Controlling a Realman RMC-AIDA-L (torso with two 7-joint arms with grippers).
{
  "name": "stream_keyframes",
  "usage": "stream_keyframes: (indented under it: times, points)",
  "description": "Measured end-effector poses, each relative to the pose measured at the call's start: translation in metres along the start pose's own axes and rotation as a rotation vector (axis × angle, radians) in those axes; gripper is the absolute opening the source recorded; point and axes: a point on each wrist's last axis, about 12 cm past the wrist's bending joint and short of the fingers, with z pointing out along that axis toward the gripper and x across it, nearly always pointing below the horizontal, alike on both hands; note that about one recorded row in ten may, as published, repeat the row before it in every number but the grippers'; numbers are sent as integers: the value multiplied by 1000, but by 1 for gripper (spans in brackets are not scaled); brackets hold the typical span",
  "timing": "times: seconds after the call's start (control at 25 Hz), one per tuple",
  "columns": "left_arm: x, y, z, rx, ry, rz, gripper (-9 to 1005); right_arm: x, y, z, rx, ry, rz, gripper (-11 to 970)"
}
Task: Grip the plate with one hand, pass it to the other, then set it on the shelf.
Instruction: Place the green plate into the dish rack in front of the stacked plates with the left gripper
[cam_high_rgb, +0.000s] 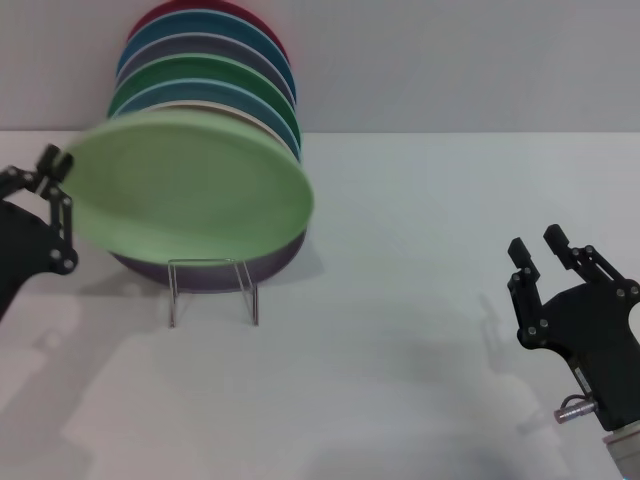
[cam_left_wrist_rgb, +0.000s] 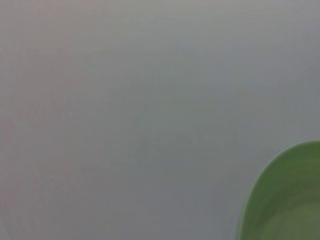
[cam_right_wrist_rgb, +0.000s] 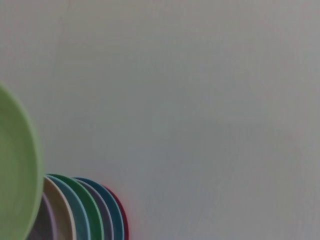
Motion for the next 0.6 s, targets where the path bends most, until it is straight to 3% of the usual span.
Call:
stream_keyframes:
  times: [0.4, 0.6]
  points:
    - [9, -10, 3, 73, 76, 152, 37, 0, 1, -1, 9, 1, 6, 319]
    - [11, -12, 2, 80, 90, 172, 37, -1, 0, -1, 11, -1, 6, 319]
